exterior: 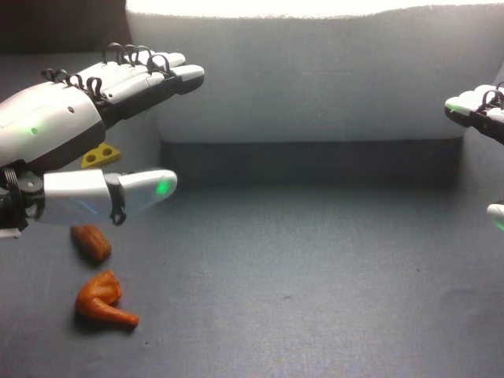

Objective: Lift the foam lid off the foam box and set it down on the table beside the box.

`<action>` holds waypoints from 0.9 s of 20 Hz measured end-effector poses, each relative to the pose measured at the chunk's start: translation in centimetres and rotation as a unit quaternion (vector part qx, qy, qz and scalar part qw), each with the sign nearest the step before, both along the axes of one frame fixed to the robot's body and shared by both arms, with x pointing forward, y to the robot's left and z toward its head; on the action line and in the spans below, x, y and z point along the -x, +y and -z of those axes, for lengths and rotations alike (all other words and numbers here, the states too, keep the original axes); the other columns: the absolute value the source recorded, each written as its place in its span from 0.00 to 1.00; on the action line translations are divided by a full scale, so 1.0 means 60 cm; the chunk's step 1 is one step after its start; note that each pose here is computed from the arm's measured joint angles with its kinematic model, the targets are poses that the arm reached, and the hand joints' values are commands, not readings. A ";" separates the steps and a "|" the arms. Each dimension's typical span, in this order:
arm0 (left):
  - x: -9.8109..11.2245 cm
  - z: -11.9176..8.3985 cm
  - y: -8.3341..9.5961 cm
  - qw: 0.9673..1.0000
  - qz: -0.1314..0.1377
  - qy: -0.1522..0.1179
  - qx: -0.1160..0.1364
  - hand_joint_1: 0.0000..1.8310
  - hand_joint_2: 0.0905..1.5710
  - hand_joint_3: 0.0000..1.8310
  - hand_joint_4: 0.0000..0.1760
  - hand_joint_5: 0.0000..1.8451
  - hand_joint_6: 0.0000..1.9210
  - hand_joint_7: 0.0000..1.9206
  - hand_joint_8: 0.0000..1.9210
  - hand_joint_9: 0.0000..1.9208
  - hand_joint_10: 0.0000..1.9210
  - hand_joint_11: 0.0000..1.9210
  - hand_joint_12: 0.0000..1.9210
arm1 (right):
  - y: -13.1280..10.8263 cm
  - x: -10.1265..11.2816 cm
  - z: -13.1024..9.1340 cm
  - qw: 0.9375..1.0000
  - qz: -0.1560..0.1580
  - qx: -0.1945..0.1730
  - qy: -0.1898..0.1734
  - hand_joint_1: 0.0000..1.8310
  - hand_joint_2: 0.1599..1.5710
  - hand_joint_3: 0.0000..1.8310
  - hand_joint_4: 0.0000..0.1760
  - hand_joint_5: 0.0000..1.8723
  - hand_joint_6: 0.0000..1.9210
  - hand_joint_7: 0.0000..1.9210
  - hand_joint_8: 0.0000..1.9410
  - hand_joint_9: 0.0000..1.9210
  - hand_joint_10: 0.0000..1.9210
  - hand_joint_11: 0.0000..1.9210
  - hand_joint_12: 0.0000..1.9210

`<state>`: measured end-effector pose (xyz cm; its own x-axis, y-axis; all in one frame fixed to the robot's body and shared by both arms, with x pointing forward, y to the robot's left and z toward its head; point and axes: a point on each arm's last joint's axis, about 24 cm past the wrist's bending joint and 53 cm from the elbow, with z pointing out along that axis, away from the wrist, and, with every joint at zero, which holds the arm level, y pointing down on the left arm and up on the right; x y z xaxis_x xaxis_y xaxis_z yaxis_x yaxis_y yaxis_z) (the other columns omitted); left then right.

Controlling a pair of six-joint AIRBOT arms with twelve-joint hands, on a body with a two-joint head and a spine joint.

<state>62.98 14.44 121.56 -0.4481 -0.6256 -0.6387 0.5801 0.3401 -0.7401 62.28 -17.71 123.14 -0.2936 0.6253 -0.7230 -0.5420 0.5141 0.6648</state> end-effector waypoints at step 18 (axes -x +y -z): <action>0.000 -0.031 0.052 0.997 -0.051 -0.027 0.050 0.22 0.78 0.00 0.06 0.00 0.00 0.00 0.00 0.00 0.00 0.01 0.00 | -0.053 -0.007 -0.052 0.996 0.061 -0.053 -0.049 0.34 0.80 0.00 0.00 0.00 0.00 0.00 0.00 0.00 0.00 0.00 0.43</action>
